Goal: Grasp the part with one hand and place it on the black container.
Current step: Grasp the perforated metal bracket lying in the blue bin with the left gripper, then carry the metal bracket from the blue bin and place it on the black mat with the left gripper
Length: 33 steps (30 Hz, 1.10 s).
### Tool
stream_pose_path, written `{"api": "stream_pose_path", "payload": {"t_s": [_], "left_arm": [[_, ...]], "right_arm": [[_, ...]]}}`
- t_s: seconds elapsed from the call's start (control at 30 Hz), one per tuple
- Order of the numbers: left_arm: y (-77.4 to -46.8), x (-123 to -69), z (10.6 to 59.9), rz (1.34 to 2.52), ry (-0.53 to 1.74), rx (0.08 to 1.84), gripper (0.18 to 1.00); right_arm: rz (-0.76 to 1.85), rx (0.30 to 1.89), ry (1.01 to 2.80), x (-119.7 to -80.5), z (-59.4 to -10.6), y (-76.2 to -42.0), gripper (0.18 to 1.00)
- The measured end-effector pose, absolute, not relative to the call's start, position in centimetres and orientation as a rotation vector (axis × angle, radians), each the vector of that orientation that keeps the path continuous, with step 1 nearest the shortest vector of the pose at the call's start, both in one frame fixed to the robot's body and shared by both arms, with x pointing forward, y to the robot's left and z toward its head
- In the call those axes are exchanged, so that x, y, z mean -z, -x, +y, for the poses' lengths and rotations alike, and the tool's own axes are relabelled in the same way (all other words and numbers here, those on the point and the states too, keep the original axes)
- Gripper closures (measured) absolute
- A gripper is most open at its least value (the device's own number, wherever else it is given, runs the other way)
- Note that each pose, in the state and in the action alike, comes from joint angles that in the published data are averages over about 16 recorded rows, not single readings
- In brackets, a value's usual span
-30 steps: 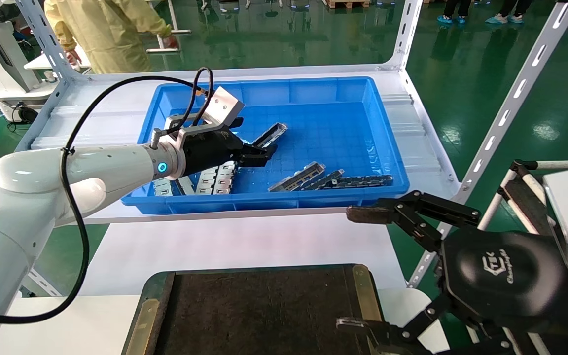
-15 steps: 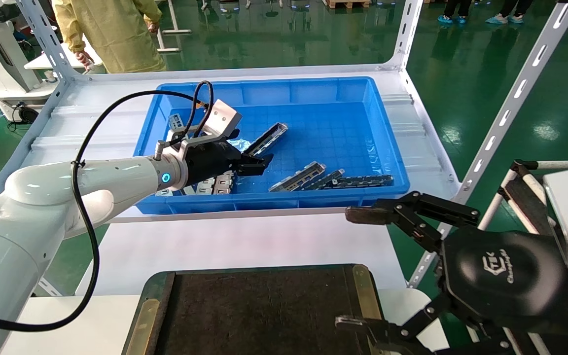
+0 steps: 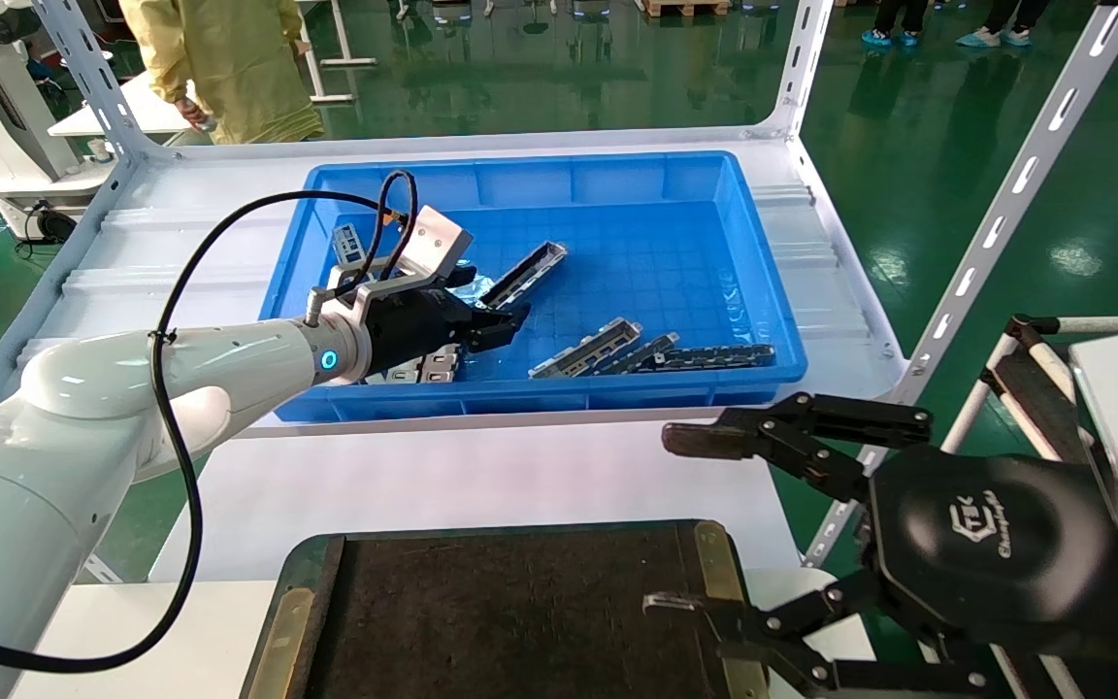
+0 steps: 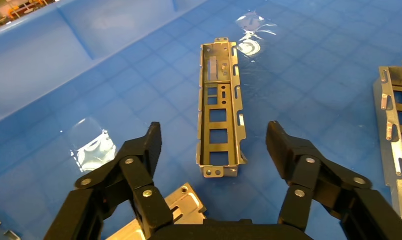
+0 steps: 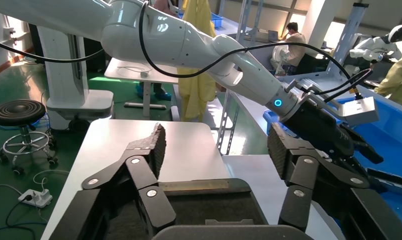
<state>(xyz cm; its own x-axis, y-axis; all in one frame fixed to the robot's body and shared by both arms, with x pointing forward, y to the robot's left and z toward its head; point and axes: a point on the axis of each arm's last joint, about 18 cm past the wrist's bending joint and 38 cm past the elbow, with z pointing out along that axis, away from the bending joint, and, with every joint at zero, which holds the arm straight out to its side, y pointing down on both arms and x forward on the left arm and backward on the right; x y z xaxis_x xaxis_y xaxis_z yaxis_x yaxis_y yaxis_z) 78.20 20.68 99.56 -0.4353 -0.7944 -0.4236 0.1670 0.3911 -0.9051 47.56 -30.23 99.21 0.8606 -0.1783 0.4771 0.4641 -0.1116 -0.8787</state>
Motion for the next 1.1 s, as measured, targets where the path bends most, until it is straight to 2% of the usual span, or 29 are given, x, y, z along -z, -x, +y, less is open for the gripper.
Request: {"api": "stream_pose_path", "payload": {"t_s": [0.17,0.6,0.9,1.1], "left_arm": [[-78.2,-99.4,20.6,1.667,0.565,1.225,0.448],[-78.2,-99.9,20.5,1.652,0.569,1.241,0.746],[-77.6,-102.5,20.7,1.612,0.537,1.297,0.814],[-76.4,-104.7,21.4,1.602,0.468,1.363,0.821]], "right_arm": [[-0.230,0.552,1.595,-99.2,-30.2,-47.6,0.445],[-0.230,0.552,1.595,-99.2,-30.2,-47.6,0.745],[-0.230,0.552,1.595,-99.2,-30.2,-47.6,0.905],[-0.230,0.552,1.595,-99.2,-30.2,-47.6,0.959]]}}
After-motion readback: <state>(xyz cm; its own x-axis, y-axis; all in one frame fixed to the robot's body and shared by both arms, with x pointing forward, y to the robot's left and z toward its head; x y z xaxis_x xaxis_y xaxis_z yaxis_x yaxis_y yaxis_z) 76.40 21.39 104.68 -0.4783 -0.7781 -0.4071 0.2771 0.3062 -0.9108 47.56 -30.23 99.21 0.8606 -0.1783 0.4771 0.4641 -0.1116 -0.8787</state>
